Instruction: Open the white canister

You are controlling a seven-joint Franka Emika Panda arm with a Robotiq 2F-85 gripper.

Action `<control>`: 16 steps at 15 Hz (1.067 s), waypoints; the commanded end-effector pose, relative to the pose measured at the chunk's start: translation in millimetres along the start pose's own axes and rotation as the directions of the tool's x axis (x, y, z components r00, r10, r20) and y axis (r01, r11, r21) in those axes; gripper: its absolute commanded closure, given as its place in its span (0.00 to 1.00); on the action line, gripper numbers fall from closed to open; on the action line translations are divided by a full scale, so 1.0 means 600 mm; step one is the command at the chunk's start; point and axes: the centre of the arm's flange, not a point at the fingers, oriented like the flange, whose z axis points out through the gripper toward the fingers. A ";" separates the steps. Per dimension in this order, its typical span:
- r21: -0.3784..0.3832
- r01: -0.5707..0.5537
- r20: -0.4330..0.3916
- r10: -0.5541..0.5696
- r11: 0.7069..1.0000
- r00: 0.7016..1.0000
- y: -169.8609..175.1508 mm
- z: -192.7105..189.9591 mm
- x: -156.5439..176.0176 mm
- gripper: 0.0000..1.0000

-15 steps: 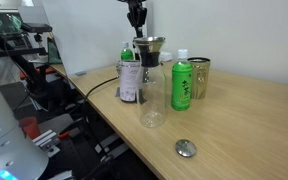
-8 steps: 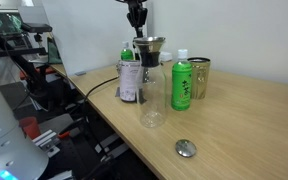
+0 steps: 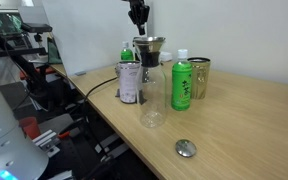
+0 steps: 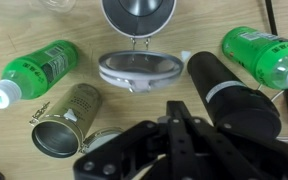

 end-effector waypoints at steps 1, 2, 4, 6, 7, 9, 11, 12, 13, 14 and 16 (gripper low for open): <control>-0.007 0.026 -0.024 -0.026 1.000 0.999 -0.003 -0.003 0.012 1.00; -0.005 0.025 -0.029 -0.026 1.000 0.999 -0.003 -0.006 0.013 1.00; -0.002 0.025 -0.037 -0.025 1.000 0.999 -0.002 -0.012 0.014 1.00; 0.000 0.024 -0.043 -0.024 1.000 0.999 -0.003 -0.017 0.013 1.00; 0.002 0.024 -0.049 -0.024 1.000 0.999 -0.003 -0.021 0.013 1.00; 0.009 0.024 -0.062 -0.023 1.000 0.998 0.000 -0.031 0.010 1.00; 0.021 0.023 -0.076 -0.021 1.000 0.997 0.007 -0.045 0.005 0.98; 0.031 0.022 -0.080 -0.020 0.999 0.997 0.011 -0.054 0.000 0.95; 0.043 0.020 -0.081 -0.017 0.999 0.997 0.015 -0.066 -0.007 0.85; 0.059 0.021 -0.085 -0.016 0.998 0.996 0.020 -0.077 -0.013 0.71; 0.113 0.032 -0.097 -0.021 0.993 0.995 0.032 -0.103 -0.028 0.58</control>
